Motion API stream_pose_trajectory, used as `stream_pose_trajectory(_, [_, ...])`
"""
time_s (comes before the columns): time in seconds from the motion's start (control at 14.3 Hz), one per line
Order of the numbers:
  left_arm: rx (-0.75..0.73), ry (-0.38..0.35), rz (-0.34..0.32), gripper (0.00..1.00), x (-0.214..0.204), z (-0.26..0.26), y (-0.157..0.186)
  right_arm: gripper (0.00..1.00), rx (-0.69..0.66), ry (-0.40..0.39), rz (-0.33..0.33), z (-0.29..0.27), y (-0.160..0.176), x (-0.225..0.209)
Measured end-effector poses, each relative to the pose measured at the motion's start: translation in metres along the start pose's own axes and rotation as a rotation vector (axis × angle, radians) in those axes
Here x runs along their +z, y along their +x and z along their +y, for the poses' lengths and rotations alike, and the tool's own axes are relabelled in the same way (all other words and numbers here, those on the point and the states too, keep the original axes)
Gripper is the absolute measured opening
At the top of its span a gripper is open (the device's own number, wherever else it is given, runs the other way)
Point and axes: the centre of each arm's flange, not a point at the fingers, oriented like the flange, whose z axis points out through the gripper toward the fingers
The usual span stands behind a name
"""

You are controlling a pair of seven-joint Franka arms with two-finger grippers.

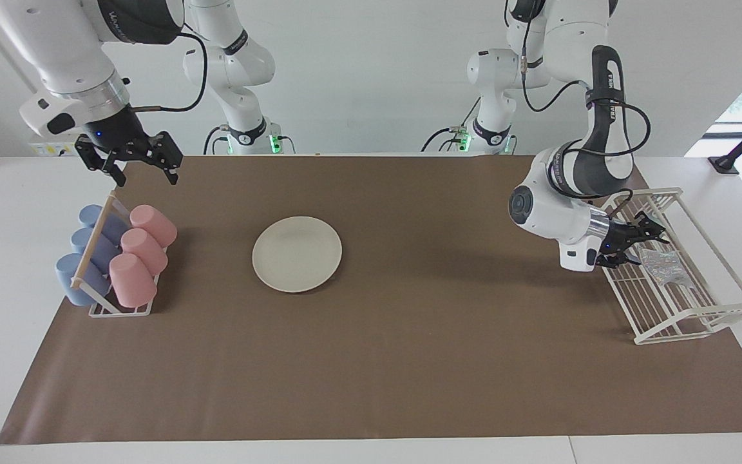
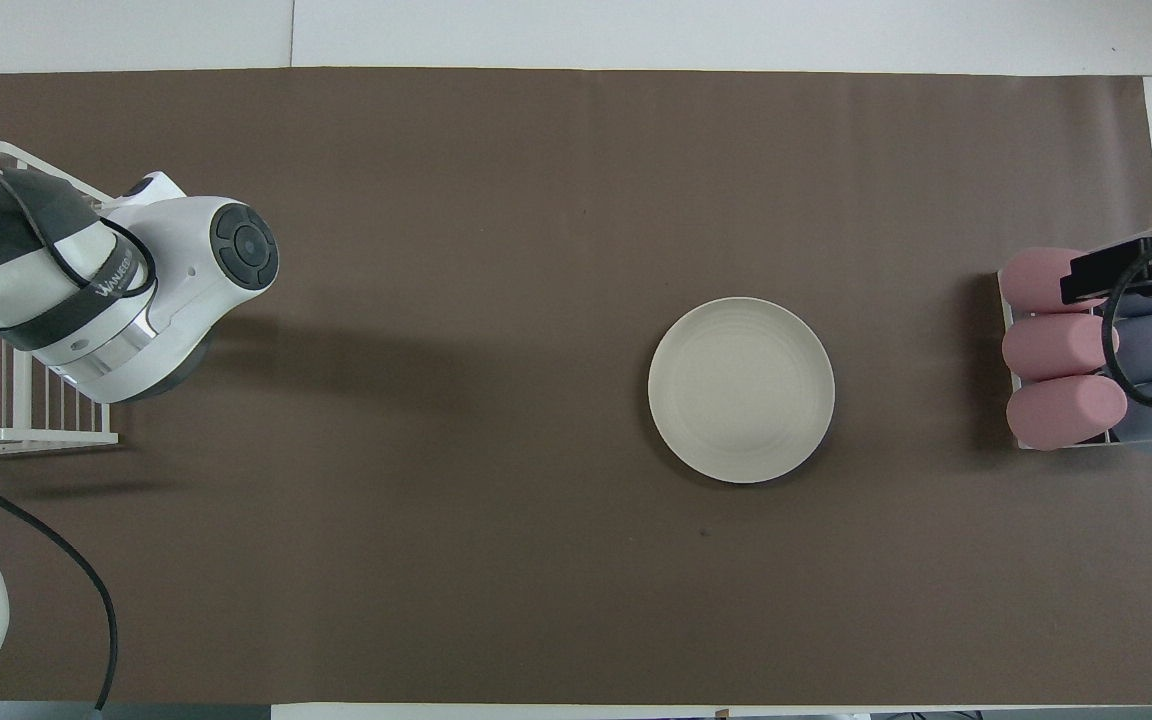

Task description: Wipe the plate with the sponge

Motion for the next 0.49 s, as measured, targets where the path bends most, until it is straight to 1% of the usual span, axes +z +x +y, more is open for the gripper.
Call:
stream_pose_trajectory(0.14, [-0.014, -0.069, -0.025, 1.00, -0.011, -0.011, 0.001, 1.00, 0.000, 0.000, 0.000, 0.000, 0.000, 0.000])
stream_pose_trajectory(0.35, [-0.031, -0.209, -0.076, 1.00, -0.036, -0.039, 0.009, 1.00, 0.000, 0.000, 0.000, 0.000, 0.000, 0.000])
stream_pose_trajectory(0.49, [-0.066, -0.296, -0.098, 1.00, -0.053, -0.058, 0.015, 1.00, 0.000, 0.000, 0.000, 0.000, 0.000, 0.000])
